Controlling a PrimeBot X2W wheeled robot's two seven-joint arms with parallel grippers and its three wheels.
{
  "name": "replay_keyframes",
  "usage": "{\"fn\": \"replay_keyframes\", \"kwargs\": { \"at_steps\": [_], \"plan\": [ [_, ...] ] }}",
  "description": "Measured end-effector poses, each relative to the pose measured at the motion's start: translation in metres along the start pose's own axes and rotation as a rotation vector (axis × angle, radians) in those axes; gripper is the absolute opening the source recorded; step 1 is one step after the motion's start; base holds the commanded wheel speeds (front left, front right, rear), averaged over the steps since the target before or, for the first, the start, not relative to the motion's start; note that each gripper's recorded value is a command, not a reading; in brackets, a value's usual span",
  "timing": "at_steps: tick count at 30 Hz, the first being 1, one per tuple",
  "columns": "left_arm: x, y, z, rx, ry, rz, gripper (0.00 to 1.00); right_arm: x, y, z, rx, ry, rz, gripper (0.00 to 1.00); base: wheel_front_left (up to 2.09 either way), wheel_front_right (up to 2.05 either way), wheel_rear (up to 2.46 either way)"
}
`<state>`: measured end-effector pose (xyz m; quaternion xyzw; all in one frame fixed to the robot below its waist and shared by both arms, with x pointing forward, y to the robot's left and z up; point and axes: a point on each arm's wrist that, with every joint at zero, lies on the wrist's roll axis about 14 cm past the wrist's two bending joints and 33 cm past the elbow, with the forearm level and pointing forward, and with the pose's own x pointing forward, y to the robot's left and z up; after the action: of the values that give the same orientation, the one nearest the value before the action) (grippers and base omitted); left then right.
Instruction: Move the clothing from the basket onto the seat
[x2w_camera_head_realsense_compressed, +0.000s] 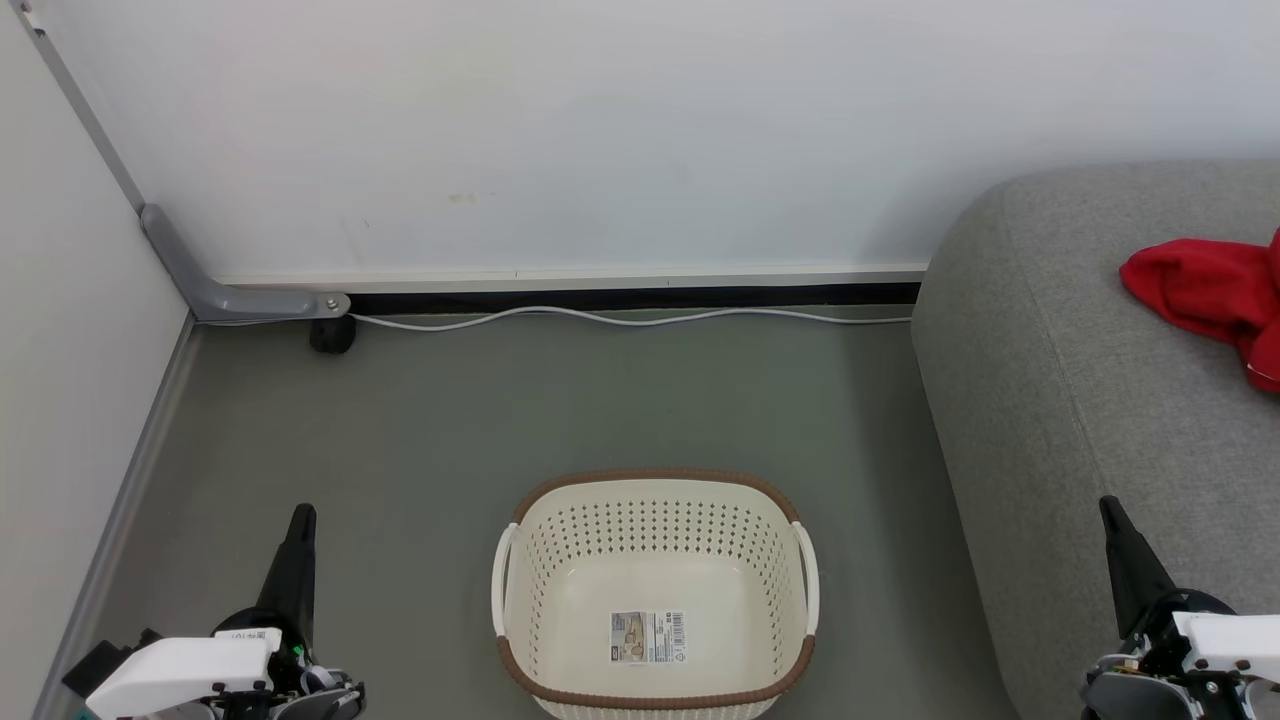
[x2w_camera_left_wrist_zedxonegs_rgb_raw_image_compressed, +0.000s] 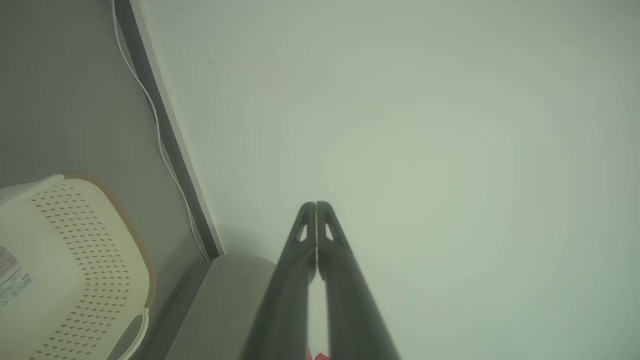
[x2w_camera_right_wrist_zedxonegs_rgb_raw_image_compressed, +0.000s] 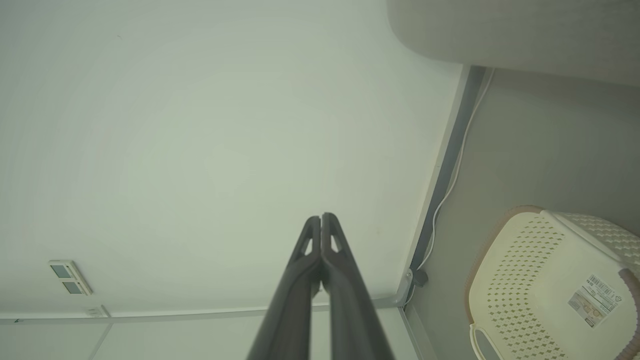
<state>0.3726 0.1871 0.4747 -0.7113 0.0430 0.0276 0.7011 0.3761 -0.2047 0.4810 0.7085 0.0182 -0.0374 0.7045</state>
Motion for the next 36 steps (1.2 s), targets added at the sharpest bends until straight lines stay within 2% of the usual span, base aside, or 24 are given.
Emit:
{"fn": "replay_keyframes", "kwargs": {
  "at_steps": [36],
  "plan": [
    [0.0, -0.0001, 0.0, 0.0, 0.0, 0.0, 0.0, 0.0009, 0.0015, -0.0001, 0.0, 0.0, 0.004, 0.0, 0.0, 0.0, 0.0]
  ]
}}
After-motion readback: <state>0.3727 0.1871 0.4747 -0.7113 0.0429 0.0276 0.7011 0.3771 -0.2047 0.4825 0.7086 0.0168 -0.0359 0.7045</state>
